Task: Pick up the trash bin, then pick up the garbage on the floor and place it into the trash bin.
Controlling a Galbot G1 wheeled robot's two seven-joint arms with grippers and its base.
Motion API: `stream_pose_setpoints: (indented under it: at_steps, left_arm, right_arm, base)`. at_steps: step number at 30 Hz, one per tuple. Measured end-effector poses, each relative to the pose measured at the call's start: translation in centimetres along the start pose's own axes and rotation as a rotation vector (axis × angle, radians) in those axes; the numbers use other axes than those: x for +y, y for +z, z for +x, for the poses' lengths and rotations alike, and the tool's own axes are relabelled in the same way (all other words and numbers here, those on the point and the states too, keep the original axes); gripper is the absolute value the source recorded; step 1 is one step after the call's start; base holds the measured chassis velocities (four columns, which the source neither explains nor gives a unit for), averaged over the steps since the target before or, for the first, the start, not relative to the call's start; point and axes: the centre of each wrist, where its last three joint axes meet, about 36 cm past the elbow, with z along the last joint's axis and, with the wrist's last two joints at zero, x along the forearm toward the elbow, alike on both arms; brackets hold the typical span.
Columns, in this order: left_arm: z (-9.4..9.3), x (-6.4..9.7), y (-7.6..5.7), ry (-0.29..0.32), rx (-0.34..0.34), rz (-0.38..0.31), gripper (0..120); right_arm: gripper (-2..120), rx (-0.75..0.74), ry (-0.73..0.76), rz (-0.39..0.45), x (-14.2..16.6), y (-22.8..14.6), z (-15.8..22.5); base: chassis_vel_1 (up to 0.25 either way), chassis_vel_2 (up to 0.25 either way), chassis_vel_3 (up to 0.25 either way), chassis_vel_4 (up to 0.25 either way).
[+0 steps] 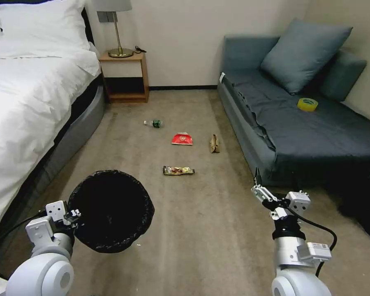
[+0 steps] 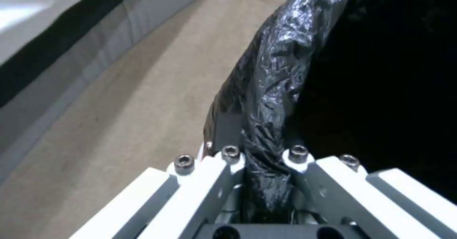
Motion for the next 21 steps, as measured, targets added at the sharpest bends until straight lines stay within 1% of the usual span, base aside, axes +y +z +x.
stream_pose_setpoints:
  at_steps: [2,12,21]
  left_arm:
    - [0.0,0.0,0.0,0.007,0.003,0.008,3]
    - [-0.6,1.0,-0.3,-0.011,0.001,0.022,3]
    - [-1.0,1.5,-0.3,-0.02,0.003,0.024,3]
  right_arm:
    - [100,0.001,-0.001,0.001,0.0,0.0,0.1]
    - [100,0.004,-0.009,0.01,0.3,0.2,0.6]
    - [100,0.002,-0.017,0.014,0.4,0.4,0.7]
  base:
    - [-0.172,0.188,0.171,-0.184]
    - [-0.199,0.202,0.207,-0.223]
    - [-0.209,0.214,0.203,-0.214]
